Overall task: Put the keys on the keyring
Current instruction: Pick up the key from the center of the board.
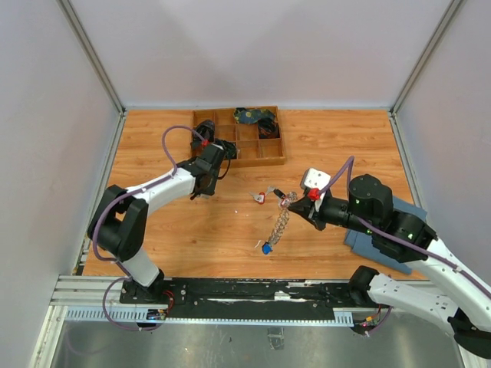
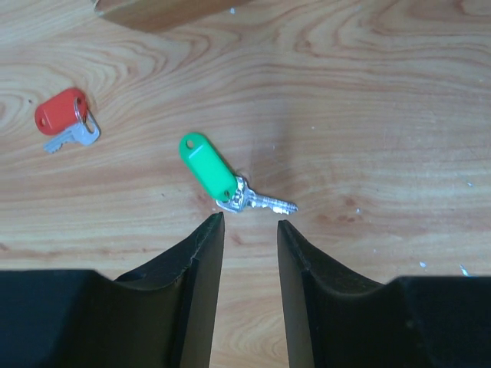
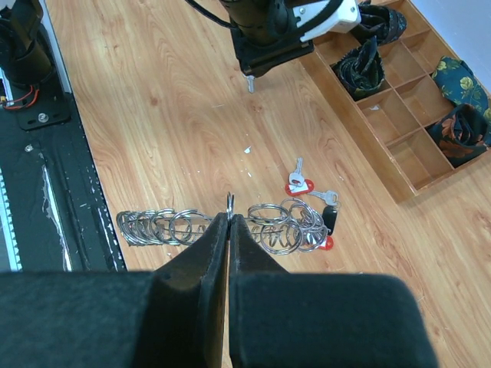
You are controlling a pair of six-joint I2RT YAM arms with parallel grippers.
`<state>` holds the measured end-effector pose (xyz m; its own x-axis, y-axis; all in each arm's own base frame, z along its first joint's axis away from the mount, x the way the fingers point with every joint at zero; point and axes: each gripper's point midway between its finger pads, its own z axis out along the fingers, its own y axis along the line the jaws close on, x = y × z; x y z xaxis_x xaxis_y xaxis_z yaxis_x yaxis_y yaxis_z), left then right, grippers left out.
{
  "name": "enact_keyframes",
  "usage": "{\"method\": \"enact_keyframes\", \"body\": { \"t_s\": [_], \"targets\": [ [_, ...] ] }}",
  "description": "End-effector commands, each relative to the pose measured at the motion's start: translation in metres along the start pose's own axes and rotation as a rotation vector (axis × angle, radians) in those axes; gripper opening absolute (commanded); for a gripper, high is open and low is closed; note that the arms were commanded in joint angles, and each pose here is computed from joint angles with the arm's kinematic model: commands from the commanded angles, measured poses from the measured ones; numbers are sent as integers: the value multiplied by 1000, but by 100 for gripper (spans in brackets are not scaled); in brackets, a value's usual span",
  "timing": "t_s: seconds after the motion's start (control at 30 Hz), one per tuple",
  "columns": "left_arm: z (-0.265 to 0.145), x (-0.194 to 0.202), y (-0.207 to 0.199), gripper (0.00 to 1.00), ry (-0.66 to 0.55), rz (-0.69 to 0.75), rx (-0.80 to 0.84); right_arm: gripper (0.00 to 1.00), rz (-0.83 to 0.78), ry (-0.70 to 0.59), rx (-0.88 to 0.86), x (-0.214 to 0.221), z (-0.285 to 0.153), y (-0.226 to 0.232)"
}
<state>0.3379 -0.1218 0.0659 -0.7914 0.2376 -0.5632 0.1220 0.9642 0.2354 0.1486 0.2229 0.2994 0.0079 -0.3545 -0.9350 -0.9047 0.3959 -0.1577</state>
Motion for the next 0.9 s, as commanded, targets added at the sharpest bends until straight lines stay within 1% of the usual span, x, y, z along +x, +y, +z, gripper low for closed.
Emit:
{"method": "enact_keyframes", "body": {
  "t_s": [0.0,0.13,0.3,0.87],
  "targets": [
    [11,-2,4,38,38,59,-30,1,21,-55,6,-12,-8,-1],
    [20,7,8,34,80,100,-69,1,30,-56,-1,-10,-8,2],
    [27,7,12,31,97,124,-107,1,32,-58,-28,-10,-5,6],
    [43,9,15,26,130,171,-144,1,41,-61,-46,-8,-1,9]
  ]
}}
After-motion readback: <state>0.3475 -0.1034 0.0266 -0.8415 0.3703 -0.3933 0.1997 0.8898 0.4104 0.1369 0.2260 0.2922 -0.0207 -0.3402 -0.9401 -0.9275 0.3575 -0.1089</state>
